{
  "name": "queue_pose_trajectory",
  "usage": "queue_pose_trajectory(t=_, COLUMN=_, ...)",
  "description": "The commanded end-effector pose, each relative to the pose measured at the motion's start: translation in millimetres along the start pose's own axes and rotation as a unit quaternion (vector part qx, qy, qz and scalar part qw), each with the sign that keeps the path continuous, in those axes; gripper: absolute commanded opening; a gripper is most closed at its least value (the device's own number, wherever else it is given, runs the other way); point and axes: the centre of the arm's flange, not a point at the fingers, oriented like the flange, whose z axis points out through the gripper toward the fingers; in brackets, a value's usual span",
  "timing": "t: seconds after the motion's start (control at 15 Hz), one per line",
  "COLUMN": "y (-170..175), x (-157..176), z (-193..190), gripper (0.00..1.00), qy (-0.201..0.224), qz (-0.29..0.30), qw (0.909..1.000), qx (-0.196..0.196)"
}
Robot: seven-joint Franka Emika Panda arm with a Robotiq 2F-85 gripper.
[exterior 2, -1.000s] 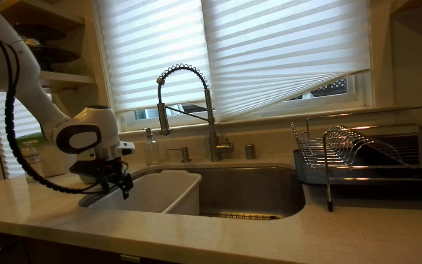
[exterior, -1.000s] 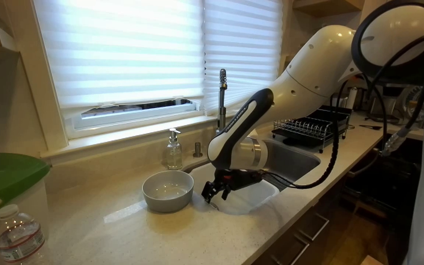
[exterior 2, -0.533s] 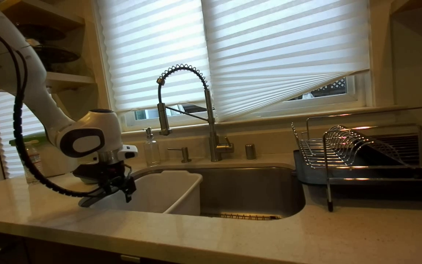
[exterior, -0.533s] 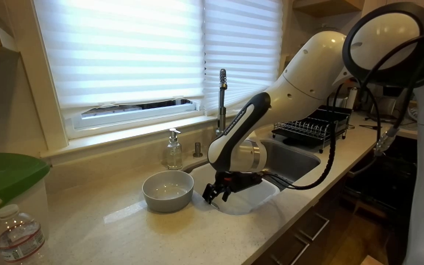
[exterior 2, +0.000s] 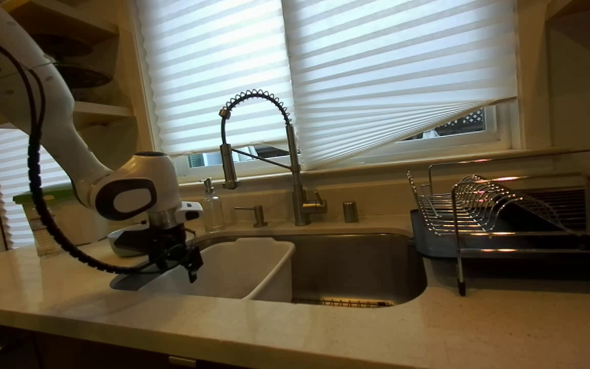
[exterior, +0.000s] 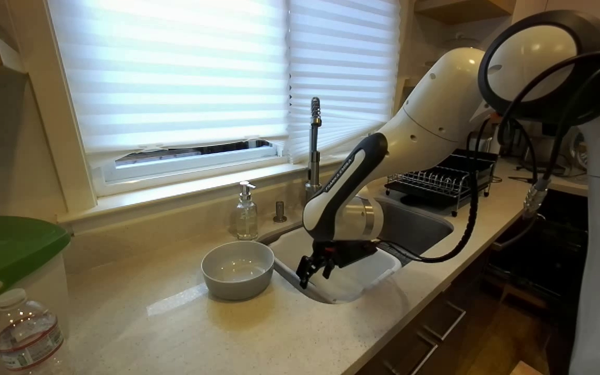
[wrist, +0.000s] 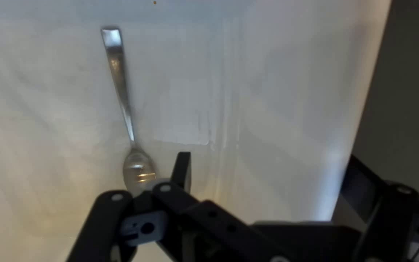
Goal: Push the white dish a little to the right in the sink, pick up the white dish and pour out some water, push the white dish to the left side of the sink
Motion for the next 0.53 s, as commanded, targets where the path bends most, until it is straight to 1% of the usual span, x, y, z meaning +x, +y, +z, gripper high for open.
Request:
queue_pose_trajectory(t=0.0, y=29, x=-1, z=4, gripper=1.00, qy=-0.003, qz=0.000, qw=0.9995, qx=-0.033)
queue_pose_trajectory(t=0.2, y=33, x=-2, z=2, gripper=1.00, qy=-0.007, qz=0.000, qw=0.9990, qx=-0.043)
queue_pose_trajectory(t=0.47, y=12, x=-1, z=-1, gripper=1.00, qy=-0.010, qz=-0.007, qw=0.9970, qx=-0.077)
